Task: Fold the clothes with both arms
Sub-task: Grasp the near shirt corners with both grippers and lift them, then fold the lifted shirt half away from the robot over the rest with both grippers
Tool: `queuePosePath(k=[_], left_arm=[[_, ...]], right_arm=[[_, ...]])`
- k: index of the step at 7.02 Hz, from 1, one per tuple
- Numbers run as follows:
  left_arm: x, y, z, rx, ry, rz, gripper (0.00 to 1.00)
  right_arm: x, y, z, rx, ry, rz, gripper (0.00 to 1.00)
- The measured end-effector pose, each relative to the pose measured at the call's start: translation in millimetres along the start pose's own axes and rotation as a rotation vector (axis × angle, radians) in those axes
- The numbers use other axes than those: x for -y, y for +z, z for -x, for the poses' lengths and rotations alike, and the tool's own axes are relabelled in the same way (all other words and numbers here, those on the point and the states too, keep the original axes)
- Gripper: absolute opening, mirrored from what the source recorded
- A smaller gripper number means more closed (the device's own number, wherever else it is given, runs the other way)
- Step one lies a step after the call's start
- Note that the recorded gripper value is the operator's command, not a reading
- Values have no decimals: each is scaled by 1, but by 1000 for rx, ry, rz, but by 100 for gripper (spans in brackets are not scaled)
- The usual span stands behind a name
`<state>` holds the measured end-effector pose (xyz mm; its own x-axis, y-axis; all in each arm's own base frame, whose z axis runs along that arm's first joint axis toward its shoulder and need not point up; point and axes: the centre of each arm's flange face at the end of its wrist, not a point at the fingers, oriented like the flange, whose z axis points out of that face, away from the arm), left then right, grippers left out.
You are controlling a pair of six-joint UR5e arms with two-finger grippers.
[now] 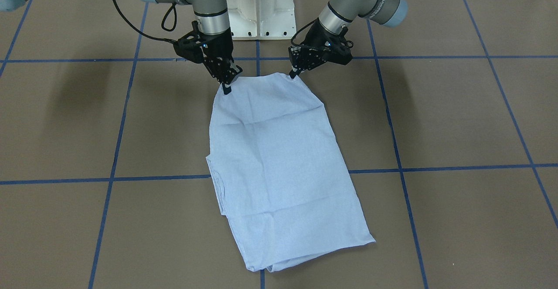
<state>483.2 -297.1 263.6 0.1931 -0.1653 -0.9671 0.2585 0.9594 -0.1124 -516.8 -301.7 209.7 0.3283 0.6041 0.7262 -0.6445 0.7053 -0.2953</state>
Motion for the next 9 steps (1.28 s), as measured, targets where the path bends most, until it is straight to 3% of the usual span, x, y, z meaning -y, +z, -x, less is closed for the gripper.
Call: queuePosePath(k=[2, 4, 6, 9], left_arm=[[-22, -79, -25, -50, -1, 59, 0], [-39, -136, -55, -27, -10, 128, 0], [-22, -115, -73, 35, -8, 101, 0], [59, -47, -78, 141, 72, -34, 0]], right_arm=[[-32, -83, -35, -8, -9, 54, 0], [-21, -136, -47, -22, -8, 61, 0], [2, -122, -33, -45, 1, -7, 0], [27, -54, 23, -59, 6, -121, 0]])
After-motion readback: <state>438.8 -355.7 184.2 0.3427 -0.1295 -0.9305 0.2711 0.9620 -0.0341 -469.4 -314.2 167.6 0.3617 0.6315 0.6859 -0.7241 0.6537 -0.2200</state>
